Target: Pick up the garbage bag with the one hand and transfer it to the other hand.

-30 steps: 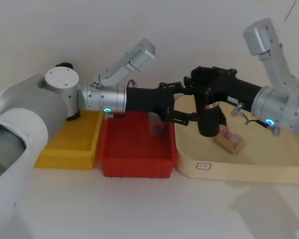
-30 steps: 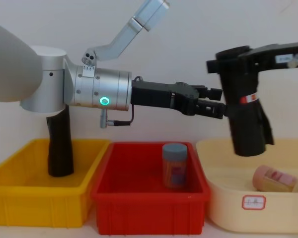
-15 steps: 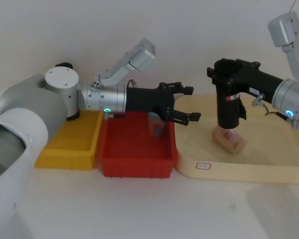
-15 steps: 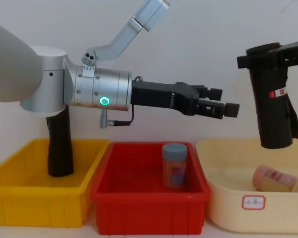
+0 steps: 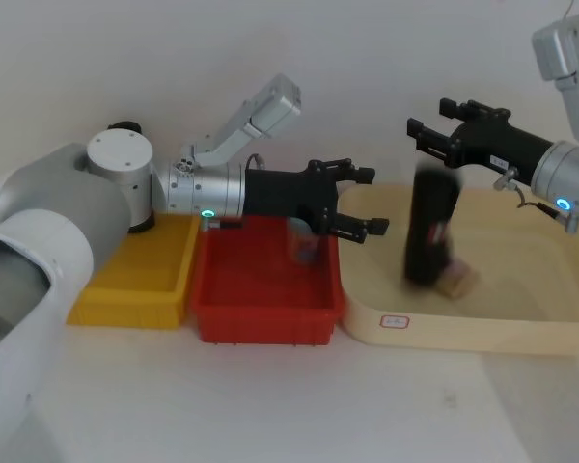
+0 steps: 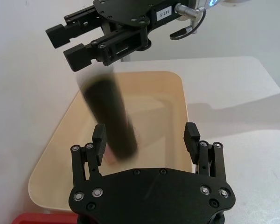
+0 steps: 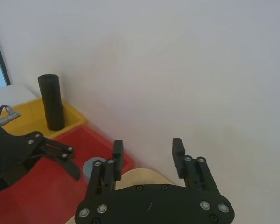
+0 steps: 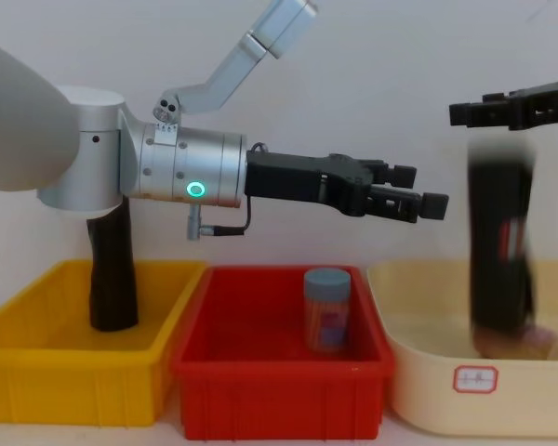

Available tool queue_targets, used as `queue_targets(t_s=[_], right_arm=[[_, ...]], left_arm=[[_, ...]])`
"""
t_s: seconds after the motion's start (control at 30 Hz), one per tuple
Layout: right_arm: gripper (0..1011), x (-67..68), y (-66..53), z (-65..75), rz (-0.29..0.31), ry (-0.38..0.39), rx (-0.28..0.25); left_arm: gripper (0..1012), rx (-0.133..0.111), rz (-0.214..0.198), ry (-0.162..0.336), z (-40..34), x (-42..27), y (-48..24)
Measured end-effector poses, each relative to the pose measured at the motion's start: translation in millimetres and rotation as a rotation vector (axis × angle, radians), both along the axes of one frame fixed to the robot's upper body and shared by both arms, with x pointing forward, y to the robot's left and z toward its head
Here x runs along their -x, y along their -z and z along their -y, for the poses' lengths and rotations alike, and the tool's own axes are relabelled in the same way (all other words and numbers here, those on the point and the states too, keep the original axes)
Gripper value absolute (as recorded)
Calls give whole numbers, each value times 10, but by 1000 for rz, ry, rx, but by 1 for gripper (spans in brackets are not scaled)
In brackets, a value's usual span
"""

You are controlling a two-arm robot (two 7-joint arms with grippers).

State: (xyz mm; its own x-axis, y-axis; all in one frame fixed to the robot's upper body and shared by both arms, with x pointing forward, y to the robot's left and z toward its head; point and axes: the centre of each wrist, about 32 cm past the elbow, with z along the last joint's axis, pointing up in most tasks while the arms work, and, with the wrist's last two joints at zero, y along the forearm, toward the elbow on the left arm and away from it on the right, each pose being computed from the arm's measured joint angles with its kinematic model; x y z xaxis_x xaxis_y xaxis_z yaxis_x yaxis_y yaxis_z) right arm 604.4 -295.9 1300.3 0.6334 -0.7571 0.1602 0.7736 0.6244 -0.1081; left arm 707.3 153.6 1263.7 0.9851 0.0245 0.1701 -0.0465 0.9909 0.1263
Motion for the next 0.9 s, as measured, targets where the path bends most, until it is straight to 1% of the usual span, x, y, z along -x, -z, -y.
queue_targets(t_s=[0.03, 0.07, 0.2, 0.3, 0.5, 0.9], right_arm=[[611, -8, 0, 4, 1, 0, -1], [666, -22, 3, 12, 2, 0, -2], [762, -50, 16, 28, 2, 0, -6], [868, -65, 20, 37, 4, -1, -7], [1000, -89, 25, 49, 7, -1, -10], [1001, -111, 33, 62, 7, -1, -12]], left_arm=[[1001, 0, 0, 0, 0, 0, 0], [1001, 0, 0, 0, 0, 0, 0], [1001, 0, 0, 0, 0, 0, 0], [1001, 0, 0, 0, 0, 0, 0], [1001, 0, 0, 0, 0, 0, 0], [1001, 0, 0, 0, 0, 0, 0]])
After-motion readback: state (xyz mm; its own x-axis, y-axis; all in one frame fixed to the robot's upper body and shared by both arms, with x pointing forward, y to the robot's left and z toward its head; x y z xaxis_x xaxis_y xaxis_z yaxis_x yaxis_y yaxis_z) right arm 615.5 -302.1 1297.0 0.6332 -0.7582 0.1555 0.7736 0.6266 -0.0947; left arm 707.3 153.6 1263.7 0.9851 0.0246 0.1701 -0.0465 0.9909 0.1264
